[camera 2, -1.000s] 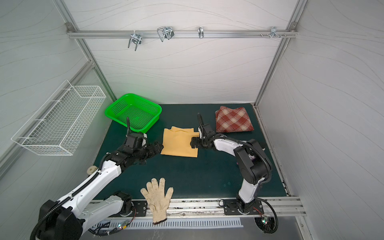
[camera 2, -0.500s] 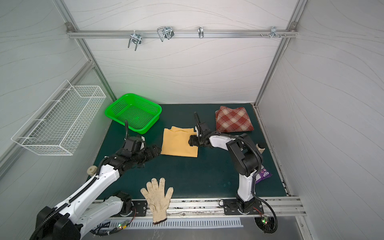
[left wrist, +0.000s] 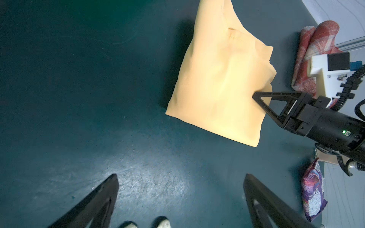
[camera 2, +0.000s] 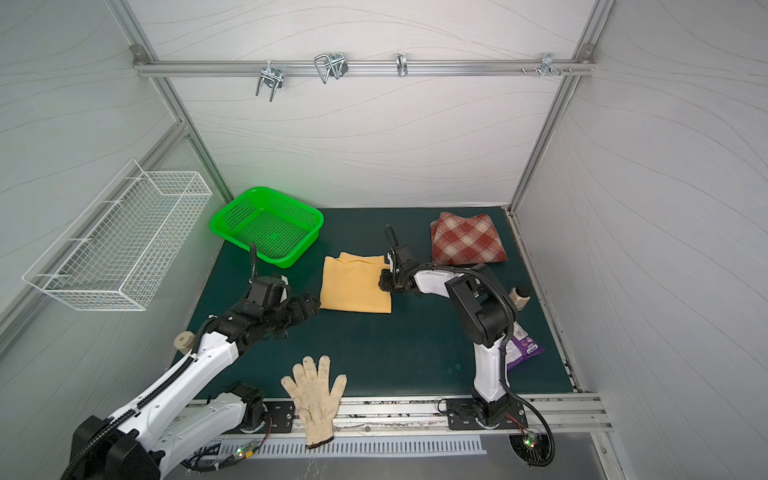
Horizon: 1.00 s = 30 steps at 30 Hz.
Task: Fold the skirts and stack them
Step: 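Grasp the yellow skirt's corner with the right gripper while the left gripper withdraws, then carry the yellow skirt with the right gripper onto the plaid skirt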
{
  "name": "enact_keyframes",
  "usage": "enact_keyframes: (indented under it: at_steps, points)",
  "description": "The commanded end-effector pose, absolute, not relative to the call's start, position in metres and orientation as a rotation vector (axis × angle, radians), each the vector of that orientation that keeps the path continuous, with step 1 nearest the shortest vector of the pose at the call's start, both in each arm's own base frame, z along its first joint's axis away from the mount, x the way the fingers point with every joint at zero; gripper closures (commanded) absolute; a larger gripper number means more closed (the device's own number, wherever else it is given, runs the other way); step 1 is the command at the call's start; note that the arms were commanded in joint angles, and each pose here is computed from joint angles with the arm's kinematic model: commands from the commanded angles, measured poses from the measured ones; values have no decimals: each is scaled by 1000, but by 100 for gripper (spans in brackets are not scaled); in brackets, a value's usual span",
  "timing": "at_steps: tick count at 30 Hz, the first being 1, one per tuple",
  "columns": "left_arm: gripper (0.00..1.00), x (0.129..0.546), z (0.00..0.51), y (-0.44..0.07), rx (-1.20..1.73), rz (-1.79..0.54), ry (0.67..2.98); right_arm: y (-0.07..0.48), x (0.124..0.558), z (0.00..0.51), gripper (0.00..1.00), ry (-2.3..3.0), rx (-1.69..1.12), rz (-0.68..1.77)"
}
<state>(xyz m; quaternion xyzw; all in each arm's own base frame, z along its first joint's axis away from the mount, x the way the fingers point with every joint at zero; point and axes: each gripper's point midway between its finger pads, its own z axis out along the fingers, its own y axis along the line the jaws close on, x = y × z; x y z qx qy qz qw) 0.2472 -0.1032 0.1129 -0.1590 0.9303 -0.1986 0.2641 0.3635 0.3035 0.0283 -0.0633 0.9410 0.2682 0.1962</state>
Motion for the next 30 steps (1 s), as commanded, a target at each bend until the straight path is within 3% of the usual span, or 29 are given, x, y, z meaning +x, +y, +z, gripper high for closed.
enact_keyframes:
  at_steps: [1,7,16,30]
  points:
    - [1,249,118,-101,-408,-518,2495,296,346,-2,80,2770,-174,695]
    - [1,248,120,-102,-396,-526,2485,301,355,3,100,2779,-218,663]
    - [1,251,127,-105,-362,-547,2456,305,382,27,100,2736,-315,554]
    - [1,266,130,-121,-324,-641,2420,250,450,92,100,2630,-495,13]
